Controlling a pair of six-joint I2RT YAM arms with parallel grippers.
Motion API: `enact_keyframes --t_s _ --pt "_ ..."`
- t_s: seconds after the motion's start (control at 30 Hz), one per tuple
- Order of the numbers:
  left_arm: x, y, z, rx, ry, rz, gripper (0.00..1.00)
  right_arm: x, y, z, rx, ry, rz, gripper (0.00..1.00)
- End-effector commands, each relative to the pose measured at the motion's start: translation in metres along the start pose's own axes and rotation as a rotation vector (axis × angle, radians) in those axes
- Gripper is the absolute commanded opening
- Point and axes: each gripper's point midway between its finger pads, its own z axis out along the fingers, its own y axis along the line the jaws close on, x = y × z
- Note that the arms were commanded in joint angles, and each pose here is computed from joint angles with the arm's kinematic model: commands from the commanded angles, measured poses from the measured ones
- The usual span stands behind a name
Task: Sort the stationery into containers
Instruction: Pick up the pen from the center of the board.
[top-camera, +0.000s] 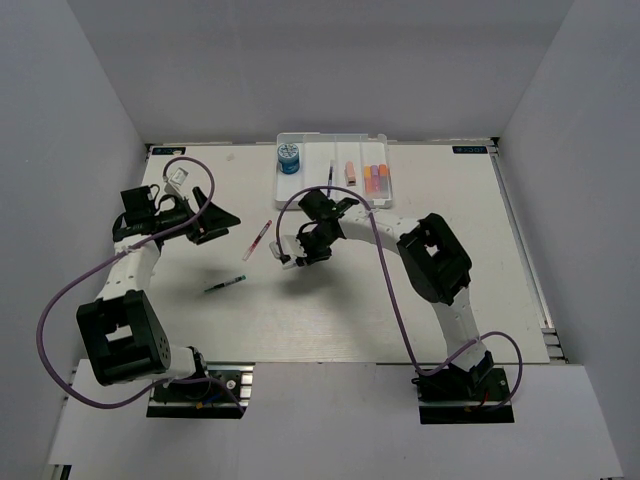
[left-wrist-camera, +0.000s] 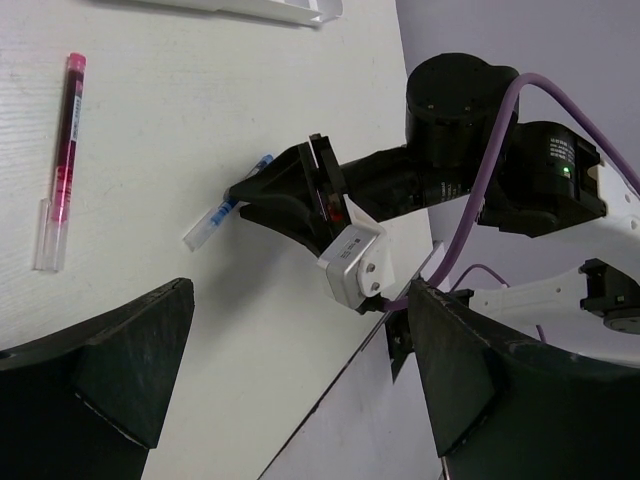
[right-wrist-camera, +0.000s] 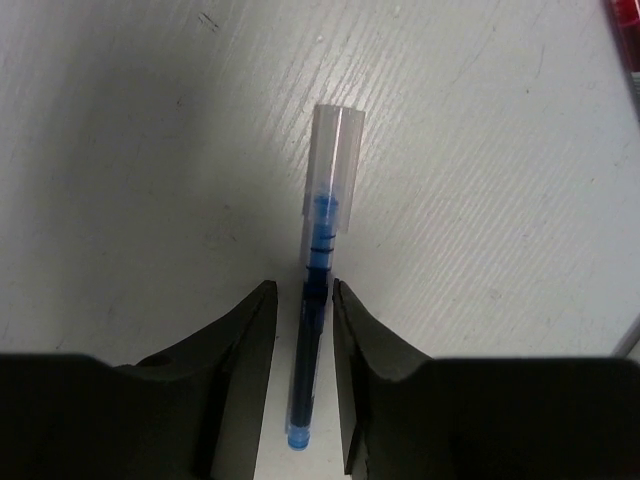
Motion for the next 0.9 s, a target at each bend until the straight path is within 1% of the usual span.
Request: enact_keyframes --t_s 0.0,0.03,0.2,0.37,0.4,0.43,0.5,0.53,0.63,0.67,0.7,0.73,0.77,0.8,0.83,0.87 --pt "0.002 -0.008 -0.002 0.035 -0.002 0.047 0.97 0.002 -0.006 0.003 0.002 0.015 -0.041 0.33" --pt "0.001 -0.008 -0.001 0.034 -0.002 0.045 0.97 0.004 -0.002 0.005 -0.013 0.024 -0.041 0.30" --pt "0.000 -0.007 -0.001 0.038 0.000 0.039 0.97 0.021 0.012 0.013 -0.053 0.067 -0.043 0.28" --pt "0.001 -0.006 0.000 0.036 0.000 0.038 0.97 0.032 0.038 0.018 -0.139 0.103 -0.016 0.26" --pt "0.000 -0.006 -0.001 0.029 -0.003 0.036 0.97 0.034 0.042 0.019 -0.146 0.110 -0.010 0.23" --pt "0.000 -0.005 0.000 0.028 -0.004 0.034 0.96 0.034 0.044 0.017 -0.145 0.112 -0.009 0.16" --pt "0.000 -0.005 0.000 0.024 -0.006 0.030 0.96 0.030 0.046 0.017 -0.142 0.111 0.021 0.09" --pt "-0.001 -0.005 -0.001 0.023 -0.007 0.031 0.96 0.026 0.043 0.016 -0.132 0.104 0.031 0.01" --pt "0.000 -0.004 -0.001 0.013 -0.011 0.032 0.95 0.007 0.011 0.003 -0.034 0.065 0.133 0.00" --pt "0.000 -0.005 -0.001 0.013 -0.012 0.035 0.95 -0.004 -0.011 -0.008 0.028 0.045 0.148 0.00" --pt "0.000 -0.004 -0.001 0.013 -0.012 0.033 0.95 -0.008 -0.023 -0.012 0.069 0.031 0.218 0.00" --pt "-0.001 -0.005 -0.001 0.011 -0.017 0.036 0.95 -0.014 -0.037 -0.018 0.108 0.013 0.246 0.00" --pt "-0.001 -0.005 -0.001 0.012 -0.017 0.032 0.95 -0.023 -0.064 -0.035 0.180 -0.016 0.268 0.00" --pt "-0.001 -0.004 -0.001 0.012 -0.018 0.034 0.95 -0.021 -0.074 -0.038 0.209 -0.029 0.345 0.00" --pt "0.000 -0.003 -0.001 0.011 -0.017 0.030 0.95 -0.024 -0.084 -0.044 0.235 -0.047 0.374 0.00" --pt "0.000 -0.004 -0.001 0.011 -0.017 0.028 0.95 -0.026 -0.109 -0.064 0.304 -0.077 0.401 0.00"
